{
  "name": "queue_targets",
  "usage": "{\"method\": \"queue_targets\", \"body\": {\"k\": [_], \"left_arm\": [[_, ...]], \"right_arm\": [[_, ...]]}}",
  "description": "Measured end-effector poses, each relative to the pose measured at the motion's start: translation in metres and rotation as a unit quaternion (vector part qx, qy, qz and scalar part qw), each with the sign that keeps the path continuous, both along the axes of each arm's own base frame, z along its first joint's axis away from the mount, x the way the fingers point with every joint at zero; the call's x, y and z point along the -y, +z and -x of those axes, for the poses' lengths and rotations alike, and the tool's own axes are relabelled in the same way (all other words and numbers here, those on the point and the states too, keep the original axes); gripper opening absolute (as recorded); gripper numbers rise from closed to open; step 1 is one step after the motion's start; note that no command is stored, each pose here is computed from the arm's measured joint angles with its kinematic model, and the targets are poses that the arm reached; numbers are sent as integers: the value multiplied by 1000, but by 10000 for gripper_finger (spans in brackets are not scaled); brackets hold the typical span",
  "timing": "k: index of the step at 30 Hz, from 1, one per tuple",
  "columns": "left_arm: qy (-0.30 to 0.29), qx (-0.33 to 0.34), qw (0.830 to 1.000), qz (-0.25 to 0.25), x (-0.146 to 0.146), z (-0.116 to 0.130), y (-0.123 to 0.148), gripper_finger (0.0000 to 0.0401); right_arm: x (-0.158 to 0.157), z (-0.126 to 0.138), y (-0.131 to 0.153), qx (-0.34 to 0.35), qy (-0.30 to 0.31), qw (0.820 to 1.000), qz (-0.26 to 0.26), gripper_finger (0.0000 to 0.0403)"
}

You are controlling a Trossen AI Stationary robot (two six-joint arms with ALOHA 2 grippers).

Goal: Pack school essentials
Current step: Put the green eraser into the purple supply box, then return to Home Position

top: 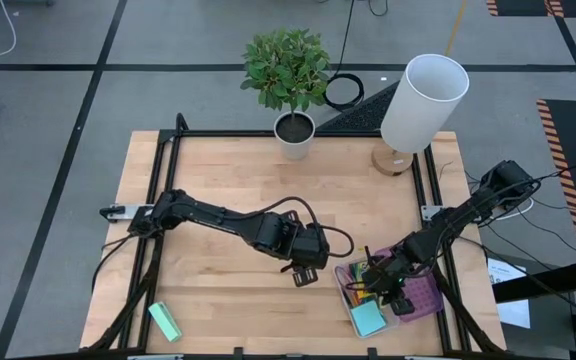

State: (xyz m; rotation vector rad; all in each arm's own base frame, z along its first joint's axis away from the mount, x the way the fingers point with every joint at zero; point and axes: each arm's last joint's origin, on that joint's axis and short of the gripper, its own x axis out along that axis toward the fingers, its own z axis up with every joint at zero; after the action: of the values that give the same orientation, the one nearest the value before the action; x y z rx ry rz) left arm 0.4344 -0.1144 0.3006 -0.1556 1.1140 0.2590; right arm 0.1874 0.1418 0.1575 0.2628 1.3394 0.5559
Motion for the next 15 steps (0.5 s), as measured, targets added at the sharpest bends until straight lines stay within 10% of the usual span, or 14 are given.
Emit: {"method": "queue_targets", "body": {"k": [15], "left_arm": [[1, -1, 1000, 1, 2, 1, 0, 184]], "right_arm": [[6, 1, 32, 78, -24, 996, 42, 178]]}}
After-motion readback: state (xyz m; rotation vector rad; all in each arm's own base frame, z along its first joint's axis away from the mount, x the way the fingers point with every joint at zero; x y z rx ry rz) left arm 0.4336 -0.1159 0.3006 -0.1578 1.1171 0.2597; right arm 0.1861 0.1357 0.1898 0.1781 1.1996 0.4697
